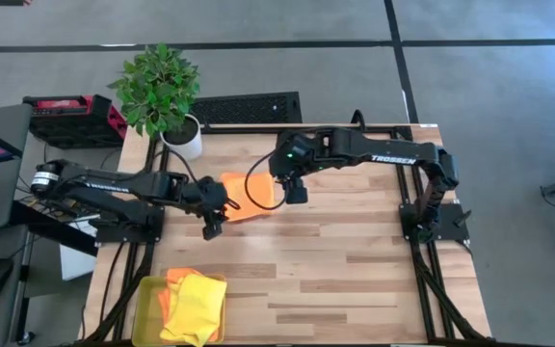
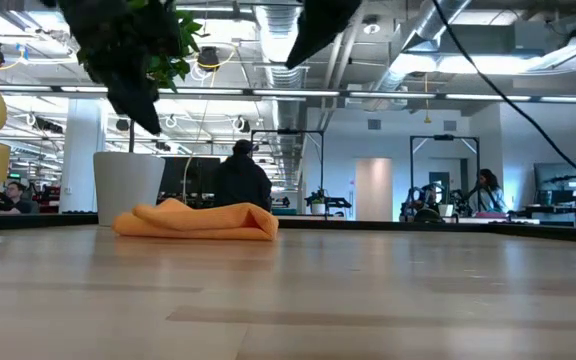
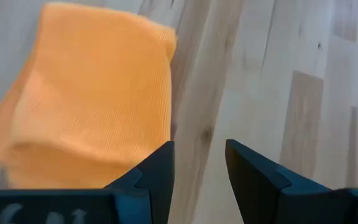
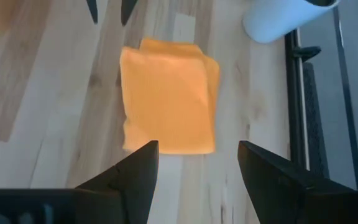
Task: Fold microfiber towels
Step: Put the folded orange microfiber towel into the yellow bin
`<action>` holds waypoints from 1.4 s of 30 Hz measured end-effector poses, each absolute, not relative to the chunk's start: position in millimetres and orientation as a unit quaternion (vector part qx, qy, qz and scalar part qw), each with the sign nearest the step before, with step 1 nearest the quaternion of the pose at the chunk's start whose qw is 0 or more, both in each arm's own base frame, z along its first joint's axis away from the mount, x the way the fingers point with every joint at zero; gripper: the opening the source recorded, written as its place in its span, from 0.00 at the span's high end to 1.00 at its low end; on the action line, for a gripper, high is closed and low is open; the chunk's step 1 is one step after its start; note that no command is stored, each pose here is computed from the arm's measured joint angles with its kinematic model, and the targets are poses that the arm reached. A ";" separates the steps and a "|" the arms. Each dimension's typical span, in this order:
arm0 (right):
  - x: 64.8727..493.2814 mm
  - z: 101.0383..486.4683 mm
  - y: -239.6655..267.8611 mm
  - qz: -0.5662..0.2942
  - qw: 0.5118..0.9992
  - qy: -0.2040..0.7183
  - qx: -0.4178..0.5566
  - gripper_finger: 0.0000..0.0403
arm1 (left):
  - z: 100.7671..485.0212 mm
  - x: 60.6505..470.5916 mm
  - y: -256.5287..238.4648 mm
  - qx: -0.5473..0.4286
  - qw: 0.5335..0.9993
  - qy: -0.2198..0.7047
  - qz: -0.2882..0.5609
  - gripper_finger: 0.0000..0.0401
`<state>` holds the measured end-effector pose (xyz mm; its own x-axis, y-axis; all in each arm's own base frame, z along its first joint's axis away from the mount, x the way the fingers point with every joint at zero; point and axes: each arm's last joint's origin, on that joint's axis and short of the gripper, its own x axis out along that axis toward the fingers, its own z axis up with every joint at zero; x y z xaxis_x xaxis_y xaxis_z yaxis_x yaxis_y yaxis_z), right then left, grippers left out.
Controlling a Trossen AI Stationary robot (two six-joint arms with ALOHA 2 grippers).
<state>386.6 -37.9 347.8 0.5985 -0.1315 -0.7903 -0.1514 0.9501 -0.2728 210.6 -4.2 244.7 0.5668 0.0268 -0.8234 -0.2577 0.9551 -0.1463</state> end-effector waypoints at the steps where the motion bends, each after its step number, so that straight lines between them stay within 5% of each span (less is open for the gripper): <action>1: 383.4 350.9 -37.6 0.006 0.880 0.448 -0.158 0.39 | 238.2 211.8 -4.2 -0.122 0.882 0.449 0.077 0.66; 8: 374.8 357.5 -43.0 -0.009 0.881 0.452 -0.139 0.39 | 205.9 217.2 -3.3 -0.012 0.917 0.396 0.038 0.66; 18: 371.1 355.2 -46.9 -0.017 0.874 0.470 -0.121 0.39 | 154.8 238.3 -6.0 0.060 0.886 0.460 0.017 0.66; 26: 370.7 354.9 -46.9 -0.025 0.875 0.472 -0.105 0.39 | 134.2 247.0 -1.6 0.141 0.858 0.482 0.106 0.66; 42: 371.2 355.5 -50.0 -0.030 0.877 0.468 -0.103 0.39 | 114.3 249.8 6.2 0.091 0.839 0.527 0.103 0.66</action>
